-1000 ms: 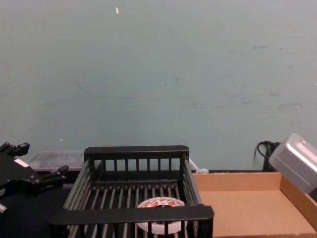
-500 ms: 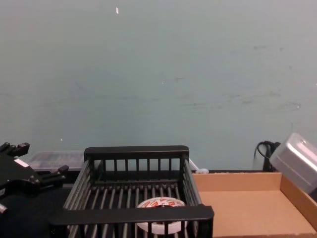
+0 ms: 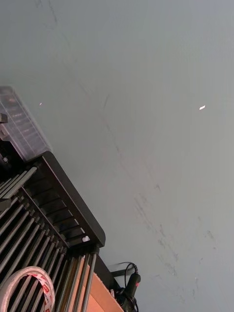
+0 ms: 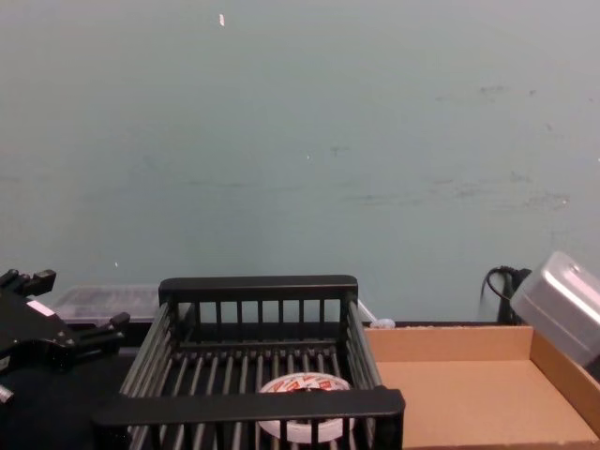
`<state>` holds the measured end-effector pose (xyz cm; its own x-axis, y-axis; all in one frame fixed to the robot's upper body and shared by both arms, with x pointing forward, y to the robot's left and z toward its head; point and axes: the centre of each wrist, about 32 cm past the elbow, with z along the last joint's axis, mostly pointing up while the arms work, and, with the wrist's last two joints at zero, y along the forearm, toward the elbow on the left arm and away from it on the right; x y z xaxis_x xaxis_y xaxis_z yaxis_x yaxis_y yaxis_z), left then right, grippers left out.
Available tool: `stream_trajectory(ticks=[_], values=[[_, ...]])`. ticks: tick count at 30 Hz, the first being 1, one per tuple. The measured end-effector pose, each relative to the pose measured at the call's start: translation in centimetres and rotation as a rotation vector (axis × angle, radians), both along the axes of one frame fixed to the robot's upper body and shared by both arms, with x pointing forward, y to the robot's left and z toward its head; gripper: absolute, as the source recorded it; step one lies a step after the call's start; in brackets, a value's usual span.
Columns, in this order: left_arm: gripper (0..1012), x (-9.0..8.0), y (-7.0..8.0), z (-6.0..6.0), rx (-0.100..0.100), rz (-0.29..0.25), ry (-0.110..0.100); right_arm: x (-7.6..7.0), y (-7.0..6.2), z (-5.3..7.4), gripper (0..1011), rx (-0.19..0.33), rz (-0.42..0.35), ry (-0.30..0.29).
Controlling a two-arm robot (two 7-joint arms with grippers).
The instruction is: Pick up the white tape and place it into the black box , Pick up the silver tape and place it into the brown box.
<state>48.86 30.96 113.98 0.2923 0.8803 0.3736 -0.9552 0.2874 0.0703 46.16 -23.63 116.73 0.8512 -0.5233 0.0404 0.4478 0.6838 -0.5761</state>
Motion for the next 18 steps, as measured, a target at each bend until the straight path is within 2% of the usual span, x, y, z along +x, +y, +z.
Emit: stream_trajectory(ticks=[5,18], values=[[1001,0.0,0.0,0.0,0.0,0.0,0.0,0.0,0.0,0.0,162,0.0,0.0,0.0],[1001,0.0,0.0,0.0,0.0,0.0,0.0,0.01,-0.02,0.03,162,0.002,-0.001,-0.002]])
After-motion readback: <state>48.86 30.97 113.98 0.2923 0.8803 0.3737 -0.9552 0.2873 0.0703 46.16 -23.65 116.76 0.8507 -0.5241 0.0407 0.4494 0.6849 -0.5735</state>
